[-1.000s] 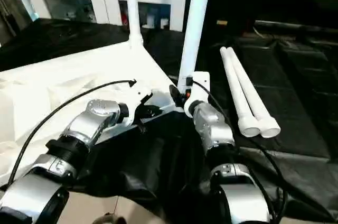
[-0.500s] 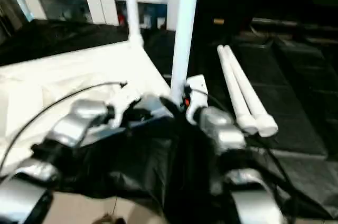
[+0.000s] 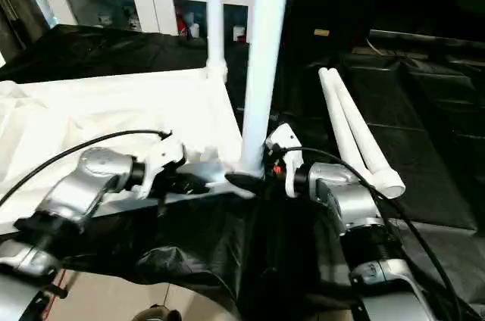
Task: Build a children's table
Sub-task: Rotate leg to tighten
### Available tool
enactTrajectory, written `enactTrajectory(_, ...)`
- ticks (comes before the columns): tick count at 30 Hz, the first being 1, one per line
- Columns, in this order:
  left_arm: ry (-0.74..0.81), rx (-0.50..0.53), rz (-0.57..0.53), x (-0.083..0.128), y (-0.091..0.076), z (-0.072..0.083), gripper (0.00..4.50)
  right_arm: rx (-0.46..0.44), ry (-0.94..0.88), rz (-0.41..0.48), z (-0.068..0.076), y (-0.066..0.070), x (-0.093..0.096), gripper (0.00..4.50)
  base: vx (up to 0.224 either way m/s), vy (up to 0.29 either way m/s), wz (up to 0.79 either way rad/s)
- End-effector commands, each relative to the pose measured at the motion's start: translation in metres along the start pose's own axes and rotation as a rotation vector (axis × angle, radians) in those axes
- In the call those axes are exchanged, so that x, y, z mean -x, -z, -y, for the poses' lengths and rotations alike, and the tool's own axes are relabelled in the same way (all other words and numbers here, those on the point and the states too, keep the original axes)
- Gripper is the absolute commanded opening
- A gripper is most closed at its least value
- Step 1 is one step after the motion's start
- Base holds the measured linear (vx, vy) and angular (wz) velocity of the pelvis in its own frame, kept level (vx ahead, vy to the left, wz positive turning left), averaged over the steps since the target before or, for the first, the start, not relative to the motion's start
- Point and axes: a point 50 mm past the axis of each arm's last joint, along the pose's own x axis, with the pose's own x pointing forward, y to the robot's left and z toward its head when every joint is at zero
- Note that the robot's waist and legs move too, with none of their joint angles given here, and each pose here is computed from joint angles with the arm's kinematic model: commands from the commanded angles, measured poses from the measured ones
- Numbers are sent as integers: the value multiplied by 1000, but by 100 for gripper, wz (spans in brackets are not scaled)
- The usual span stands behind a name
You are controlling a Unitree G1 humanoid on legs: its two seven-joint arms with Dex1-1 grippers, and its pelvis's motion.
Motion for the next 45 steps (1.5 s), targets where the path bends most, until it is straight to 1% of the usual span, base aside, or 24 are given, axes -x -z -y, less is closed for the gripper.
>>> enactTrajectory(1,41,-32,29,-5,-9,4,0,-16,-52,-23,-7,5,-6,331,0,0,0)
enactTrajectory(5,18,-29,32,-6,-10,2,0,-30,-61,-24,-10,7,-9,313,0,0,0)
enactTrajectory(6,2,-28,37,-7,-10,1,0,-38,-57,-23,-11,9,-10,295,0,0,0)
enactTrajectory(8,-15,-26,43,-8,-12,-1,0,-46,-46,-20,-11,10,-12,292,0,0,0)
enactTrajectory(9,-38,-24,54,-10,-13,-2,0,-57,-15,-12,-10,11,-14,291,0,0,0)
enactTrajectory(11,-121,-7,81,-15,-21,-10,0,-97,124,15,-4,15,-24,288,0,0,0)
enactTrajectory(12,-121,-7,81,-15,-21,-10,0,-97,124,15,-4,15,-24,287,0,0,0)
enactTrajectory(15,-240,34,110,-26,-33,-21,0,-179,312,49,4,17,-39,286,0,0,0)
enactTrajectory(16,-263,44,113,-29,-35,-23,0,-200,346,54,5,17,-43,286,0,0,0)
enactTrajectory(19,-338,69,140,-38,-46,-29,0,-240,416,71,4,13,-57,285,0,0,0)
enactTrajectory(21,-404,79,147,-45,-52,-33,0,-292,483,99,4,8,-68,285,0,0,0)
enactTrajectory(22,-404,79,147,-45,-52,-33,0,-292,483,99,4,8,-68,285,0,0,0)
enactTrajectory(23,-415,76,148,-48,-54,-33,0,-298,503,115,4,5,-73,285,0,0,0)
enactTrajectory(24,-417,66,151,-53,-57,-32,0,-274,528,145,3,-1,-81,285,0,0,0)
enactTrajectory(26,-402,52,155,-55,-58,-31,0,-248,514,156,1,-4,-85,285,0,0,0)
enactTrajectory(27,-400,50,155,-55,-58,-31,0,-246,512,157,1,-5,-85,285,0,0,0)
enactTrajectory(28,-372,31,158,-55,-57,-28,0,-261,474,179,-1,-7,-86,341,0,0,0)
enactTrajectory(29,-372,31,158,-55,-57,-28,0,-261,474,179,-1,-7,-86,355,0,0,0)
enactTrajectory(31,-329,15,162,-52,-54,-25,0,-279,417,201,-2,-8,-83,361,0,0,0)
enactTrajectory(32,-323,12,161,-51,-53,-25,0,-273,410,200,-2,-8,-82,377,0,0,0)
enactTrajectory(36,-268,-5,164,-44,-46,-22,0,-212,364,177,2,-5,-71,409,0,0,0)
enactTrajectory(38,-243,-7,161,-40,-44,-20,0,-198,321,170,2,-4,-66,409,0,0,0)
enactTrajectory(42,-176,-19,157,-31,-36,-15,0,-130,193,135,2,-1,-45,409,0,0,0)
enactTrajectory(45,-152,-21,155,-28,-34,-13,0,-115,158,122,2,0,-38,409,0,0,0)
